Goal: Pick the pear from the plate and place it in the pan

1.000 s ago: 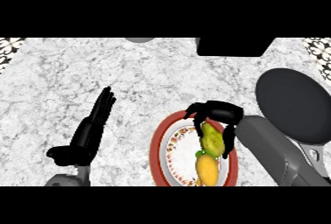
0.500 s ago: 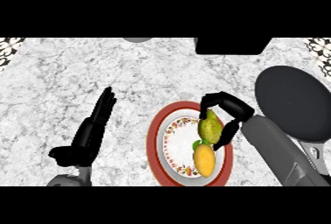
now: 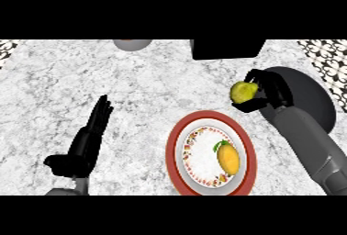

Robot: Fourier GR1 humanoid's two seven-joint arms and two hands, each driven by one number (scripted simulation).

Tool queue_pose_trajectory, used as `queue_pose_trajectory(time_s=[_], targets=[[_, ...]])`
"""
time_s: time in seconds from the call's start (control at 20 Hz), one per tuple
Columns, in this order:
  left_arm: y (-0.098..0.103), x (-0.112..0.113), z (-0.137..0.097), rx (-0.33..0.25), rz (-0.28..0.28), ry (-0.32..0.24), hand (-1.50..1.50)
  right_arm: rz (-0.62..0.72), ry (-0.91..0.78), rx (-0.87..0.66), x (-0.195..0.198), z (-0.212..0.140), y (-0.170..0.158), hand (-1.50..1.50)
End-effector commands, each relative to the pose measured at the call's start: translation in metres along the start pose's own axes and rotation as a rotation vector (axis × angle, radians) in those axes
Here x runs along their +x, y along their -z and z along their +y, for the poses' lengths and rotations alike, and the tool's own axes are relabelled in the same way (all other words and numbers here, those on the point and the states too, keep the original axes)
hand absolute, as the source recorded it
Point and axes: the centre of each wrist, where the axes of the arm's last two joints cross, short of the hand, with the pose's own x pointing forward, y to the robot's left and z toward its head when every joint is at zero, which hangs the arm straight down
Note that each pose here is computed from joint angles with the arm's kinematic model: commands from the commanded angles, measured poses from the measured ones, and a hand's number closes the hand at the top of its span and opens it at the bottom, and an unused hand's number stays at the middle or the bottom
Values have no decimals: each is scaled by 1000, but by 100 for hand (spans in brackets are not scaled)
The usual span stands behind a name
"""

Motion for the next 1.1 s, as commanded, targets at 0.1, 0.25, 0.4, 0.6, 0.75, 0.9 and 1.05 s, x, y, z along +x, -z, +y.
queue_pose_trajectory(time_s=[0.1, 0.25, 0.4, 0.6, 0.75, 0.9, 1.05], targets=[[-3, -2, 5, 11, 4, 12, 0, 210, -10, -318, 58, -1, 27, 150], [-12, -11, 0, 1, 20, 4, 0, 306, 44, -394, 89, -4, 38, 150], [-11, 1, 10, 2, -18, -6, 0, 406, 88, -456, 101, 3, 35, 150], [-5, 0, 8, -10, -14, -14, 0, 436, 124, -555, 112, -22, 33, 150], [-15, 4, 0, -24, -32, -12, 0, 508, 25, -604, 73, -24, 11, 150], [-10, 15, -10, -29, -32, -7, 0, 497, -43, -702, 41, -42, -5, 150], [-5, 9, -6, -17, -39, -13, 0, 529, -177, -742, 16, -67, -19, 150]])
